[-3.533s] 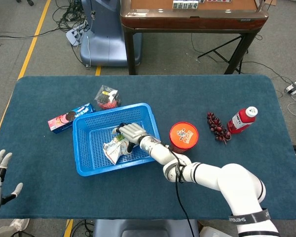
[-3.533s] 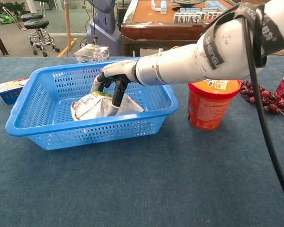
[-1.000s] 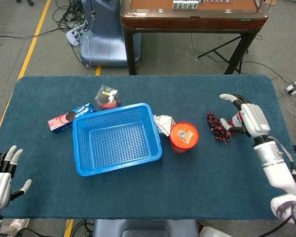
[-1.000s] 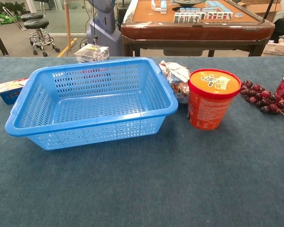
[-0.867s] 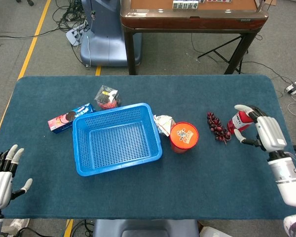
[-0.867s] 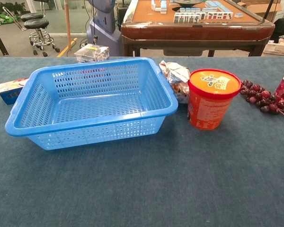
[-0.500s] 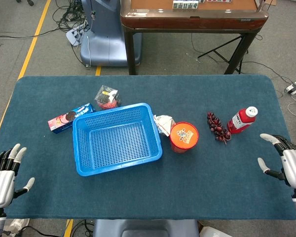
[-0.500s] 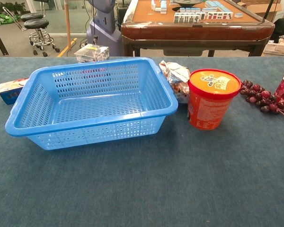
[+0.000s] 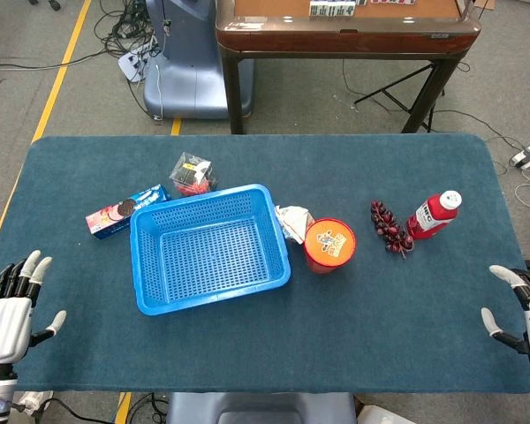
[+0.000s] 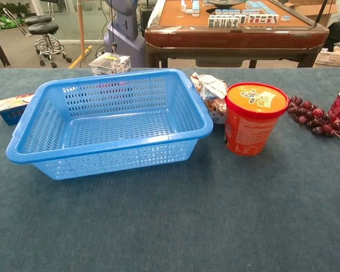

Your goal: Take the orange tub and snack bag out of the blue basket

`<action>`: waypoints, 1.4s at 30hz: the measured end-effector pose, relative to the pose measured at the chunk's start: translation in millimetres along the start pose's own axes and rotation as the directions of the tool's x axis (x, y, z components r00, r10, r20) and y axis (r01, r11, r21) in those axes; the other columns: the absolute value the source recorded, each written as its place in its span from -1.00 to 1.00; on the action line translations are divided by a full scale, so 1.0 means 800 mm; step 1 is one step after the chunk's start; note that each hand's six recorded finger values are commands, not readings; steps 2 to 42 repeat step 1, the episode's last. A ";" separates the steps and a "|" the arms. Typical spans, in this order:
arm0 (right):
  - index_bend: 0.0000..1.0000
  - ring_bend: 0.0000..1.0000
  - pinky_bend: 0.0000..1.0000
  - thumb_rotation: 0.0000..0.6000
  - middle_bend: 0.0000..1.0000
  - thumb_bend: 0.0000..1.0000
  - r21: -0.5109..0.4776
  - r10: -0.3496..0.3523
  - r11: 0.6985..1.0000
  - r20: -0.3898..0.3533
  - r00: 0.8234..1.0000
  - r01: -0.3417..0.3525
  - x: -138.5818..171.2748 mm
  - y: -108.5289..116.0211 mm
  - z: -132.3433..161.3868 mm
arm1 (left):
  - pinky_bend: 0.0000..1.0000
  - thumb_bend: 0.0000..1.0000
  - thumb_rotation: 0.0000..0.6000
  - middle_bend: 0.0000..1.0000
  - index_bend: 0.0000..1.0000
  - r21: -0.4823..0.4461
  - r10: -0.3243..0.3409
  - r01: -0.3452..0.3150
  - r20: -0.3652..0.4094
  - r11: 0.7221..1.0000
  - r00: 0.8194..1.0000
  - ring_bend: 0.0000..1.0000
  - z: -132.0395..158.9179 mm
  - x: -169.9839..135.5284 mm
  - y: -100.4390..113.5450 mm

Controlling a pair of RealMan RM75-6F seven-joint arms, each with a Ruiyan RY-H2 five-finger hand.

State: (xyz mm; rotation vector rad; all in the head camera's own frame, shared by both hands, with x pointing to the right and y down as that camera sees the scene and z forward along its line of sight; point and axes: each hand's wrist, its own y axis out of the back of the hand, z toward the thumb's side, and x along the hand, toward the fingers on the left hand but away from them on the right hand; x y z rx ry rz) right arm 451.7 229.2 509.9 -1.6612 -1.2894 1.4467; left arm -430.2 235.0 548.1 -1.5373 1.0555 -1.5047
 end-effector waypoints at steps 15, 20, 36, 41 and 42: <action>-0.58 -0.66 -0.52 1.00 -0.49 -0.36 0.005 -0.005 1.000 0.003 1.000 0.005 0.002 0.000 -0.002 | -1.00 -0.43 1.00 -1.00 -1.00 0.001 -0.001 0.001 0.003 1.000 1.000 -1.00 0.002 0.002 0.000; -0.58 -0.66 -0.52 1.00 -0.49 -0.36 0.005 -0.005 1.000 0.003 1.000 0.005 0.002 0.000 -0.002 | -1.00 -0.43 1.00 -1.00 -1.00 0.001 -0.001 0.001 0.003 1.000 1.000 -1.00 0.002 0.002 0.000; -0.58 -0.66 -0.52 1.00 -0.49 -0.36 0.005 -0.005 1.000 0.003 1.000 0.005 0.002 0.000 -0.002 | -1.00 -0.43 1.00 -1.00 -1.00 0.001 -0.001 0.001 0.003 1.000 1.000 -1.00 0.002 0.002 0.000; -0.58 -0.66 -0.52 1.00 -0.49 -0.36 0.005 -0.005 1.000 0.003 1.000 0.005 0.002 0.000 -0.002 | -1.00 -0.43 1.00 -1.00 -1.00 0.001 -0.001 0.001 0.003 1.000 1.000 -1.00 0.002 0.002 0.000; -0.58 -0.66 -0.52 1.00 -0.49 -0.36 0.005 -0.005 1.000 0.003 1.000 0.005 0.002 0.000 -0.002 | -1.00 -0.43 1.00 -1.00 -1.00 0.001 -0.001 0.001 0.003 1.000 1.000 -1.00 0.002 0.002 0.000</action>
